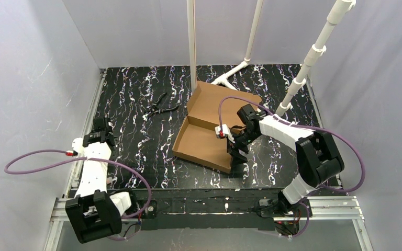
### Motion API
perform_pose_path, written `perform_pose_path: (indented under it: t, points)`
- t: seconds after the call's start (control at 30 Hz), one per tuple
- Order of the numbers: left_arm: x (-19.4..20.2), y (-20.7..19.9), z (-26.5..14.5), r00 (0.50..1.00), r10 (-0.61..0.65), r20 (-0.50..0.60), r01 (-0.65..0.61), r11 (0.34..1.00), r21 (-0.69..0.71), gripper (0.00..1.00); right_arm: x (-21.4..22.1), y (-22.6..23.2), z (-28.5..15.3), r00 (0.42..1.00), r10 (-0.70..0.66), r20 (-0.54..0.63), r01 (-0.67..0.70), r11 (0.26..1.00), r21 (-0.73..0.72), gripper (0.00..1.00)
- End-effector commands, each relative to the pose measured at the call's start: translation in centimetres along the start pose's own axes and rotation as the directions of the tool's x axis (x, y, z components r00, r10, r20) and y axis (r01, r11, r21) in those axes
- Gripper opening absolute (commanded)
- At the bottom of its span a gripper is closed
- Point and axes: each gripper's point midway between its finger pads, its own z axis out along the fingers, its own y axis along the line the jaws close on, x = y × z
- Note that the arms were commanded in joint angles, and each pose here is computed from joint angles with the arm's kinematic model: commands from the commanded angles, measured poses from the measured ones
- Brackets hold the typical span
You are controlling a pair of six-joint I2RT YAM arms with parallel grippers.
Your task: Fold the paper box
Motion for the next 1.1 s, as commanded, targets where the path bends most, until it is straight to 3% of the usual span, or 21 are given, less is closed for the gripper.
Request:
perform_pose_path:
  t: [0.0, 0.1, 0.23, 0.5, 0.8, 1.07]
  points:
    - [-3.1, -1.0, -0.5, 0.985, -0.145, 0.091, 0.146, 0.989, -0.007, 0.94, 2.3, -0.5, 0.9, 0.997, 0.024, -0.075, -0.025, 1.000, -0.008, 0.81]
    - [-5.4, -1.3, -0.3, 0.960, -0.202, 0.192, 0.212, 0.977, -0.032, 0.89, 2.6, -0.5, 1.1, 0.996, 0.033, -0.084, -0.034, 0.999, -0.016, 0.81]
    - [-6.3, -3.9, 1.5, 0.925, -0.344, 0.164, 0.345, 0.938, 0.023, 0.77, 3.0, -0.5, 1.2, 0.994, 0.043, -0.096, -0.045, 0.999, -0.020, 0.81]
    - [-6.7, -7.3, 3.6, 0.901, -0.429, 0.063, 0.433, 0.896, -0.094, 0.83, 3.4, -0.4, 1.4, 0.993, 0.050, -0.108, -0.053, 0.998, -0.026, 0.81]
    - [-6.6, -8.1, 6.2, 0.908, -0.419, 0.018, 0.416, 0.896, -0.157, 0.84, 3.3, -0.3, 1.4, 0.994, 0.045, -0.103, -0.049, 0.998, -0.035, 0.81]
    - [-8.0, -8.7, 8.7, 0.893, -0.449, -0.010, 0.438, 0.877, -0.198, 0.77, 3.3, -0.2, 1.4, 0.994, 0.048, -0.100, -0.052, 0.998, -0.041, 0.81]
